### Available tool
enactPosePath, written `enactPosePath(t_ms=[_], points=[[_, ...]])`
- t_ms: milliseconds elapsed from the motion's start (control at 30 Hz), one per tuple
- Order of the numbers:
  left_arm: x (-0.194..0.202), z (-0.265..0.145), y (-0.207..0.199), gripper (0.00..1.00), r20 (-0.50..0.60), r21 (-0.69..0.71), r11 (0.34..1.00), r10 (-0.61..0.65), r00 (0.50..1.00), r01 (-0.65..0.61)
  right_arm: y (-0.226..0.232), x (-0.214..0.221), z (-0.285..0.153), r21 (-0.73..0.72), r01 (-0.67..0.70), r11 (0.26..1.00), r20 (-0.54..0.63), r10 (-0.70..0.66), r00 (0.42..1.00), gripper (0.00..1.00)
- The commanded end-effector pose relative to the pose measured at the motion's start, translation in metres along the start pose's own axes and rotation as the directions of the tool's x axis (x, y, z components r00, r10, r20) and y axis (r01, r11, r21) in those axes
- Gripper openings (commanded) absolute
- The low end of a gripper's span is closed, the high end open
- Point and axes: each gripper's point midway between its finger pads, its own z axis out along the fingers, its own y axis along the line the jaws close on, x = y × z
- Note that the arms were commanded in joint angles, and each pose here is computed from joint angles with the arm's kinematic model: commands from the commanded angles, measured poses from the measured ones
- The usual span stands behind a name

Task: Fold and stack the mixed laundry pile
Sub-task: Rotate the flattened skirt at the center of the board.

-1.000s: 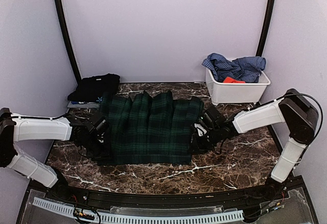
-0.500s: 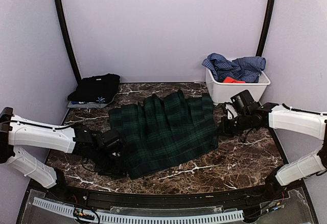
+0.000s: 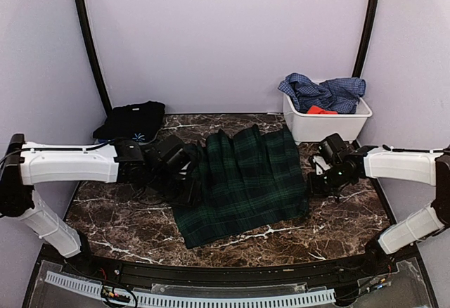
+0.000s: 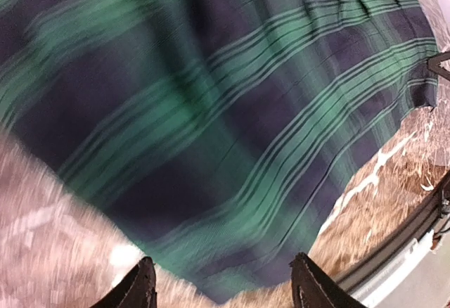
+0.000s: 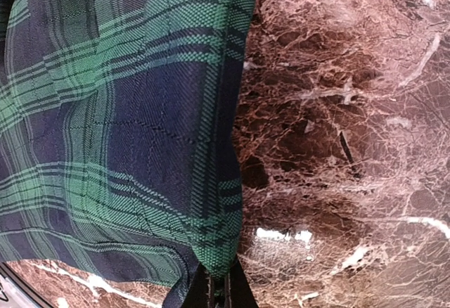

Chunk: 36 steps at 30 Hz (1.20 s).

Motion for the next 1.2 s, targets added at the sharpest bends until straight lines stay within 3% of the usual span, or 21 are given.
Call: enactPosePath(t_ms=[0, 167, 267, 400, 533, 567, 700, 833, 933, 1067, 1167], points=[[-0.019, 0.034, -0.022, 0.64, -0.028, -0.007, 0.982, 0.191, 0.981, -0.191, -0.005, -0.007, -0.001, 0.007, 0.011, 1.000, 0.027, -0.011, 1.000, 0.00], [0.019, 0.072, 0.013, 0.52, -0.217, -0.149, 0.971, 0.152, 0.964, -0.187, -0.008, -0.013, -0.008, 0.007, 0.002, 1.000, 0.051, -0.003, 0.999, 0.00], [0.069, 0.080, 0.033, 0.44, -0.316, -0.152, 0.982, 0.063, 0.947, -0.116, -0.007, -0.021, -0.012, 0.007, 0.009, 1.000, 0.069, -0.009, 0.998, 0.00], [0.124, 0.083, 0.005, 0.43, -0.416, -0.074, 0.989, 0.085, 0.905, -0.127, -0.004, -0.042, -0.011, 0.018, 0.043, 0.999, 0.090, -0.044, 0.995, 0.00], [0.151, 0.087, -0.066, 0.44, -0.480, 0.106, 0.979, 0.202, 0.854, -0.172, 0.013, -0.074, 0.008, -0.006, 0.117, 0.993, 0.075, -0.116, 0.990, 0.00], [0.145, 0.081, -0.096, 0.45, -0.452, 0.175, 0.964, 0.258, 0.854, -0.199, 0.016, -0.082, 0.014, -0.005, 0.134, 0.991, 0.064, -0.134, 0.989, 0.00], [0.128, 0.064, -0.125, 0.54, -0.392, 0.246, 0.927, 0.363, 0.845, -0.284, 0.026, -0.105, 0.025, -0.007, 0.201, 0.979, 0.058, -0.201, 0.978, 0.00], [0.063, 0.035, -0.098, 0.58, -0.244, 0.230, 0.946, 0.282, 0.928, -0.228, 0.040, -0.124, 0.015, -0.027, 0.274, 0.961, 0.124, -0.269, 0.955, 0.00], [0.027, 0.039, -0.061, 0.58, -0.179, 0.197, 0.970, 0.180, 0.967, -0.144, 0.053, -0.143, 0.012, -0.042, 0.327, 0.944, 0.168, -0.316, 0.934, 0.00], [0.015, 0.056, -0.026, 0.58, -0.189, 0.108, 0.989, 0.123, 0.974, -0.104, 0.075, -0.166, 0.013, -0.054, 0.387, 0.920, 0.188, -0.372, 0.909, 0.00], [0.031, 0.078, -0.029, 0.59, -0.251, 0.147, 0.988, 0.081, 0.964, -0.045, 0.094, -0.179, 0.010, -0.037, 0.446, 0.894, 0.203, -0.430, 0.880, 0.00]])
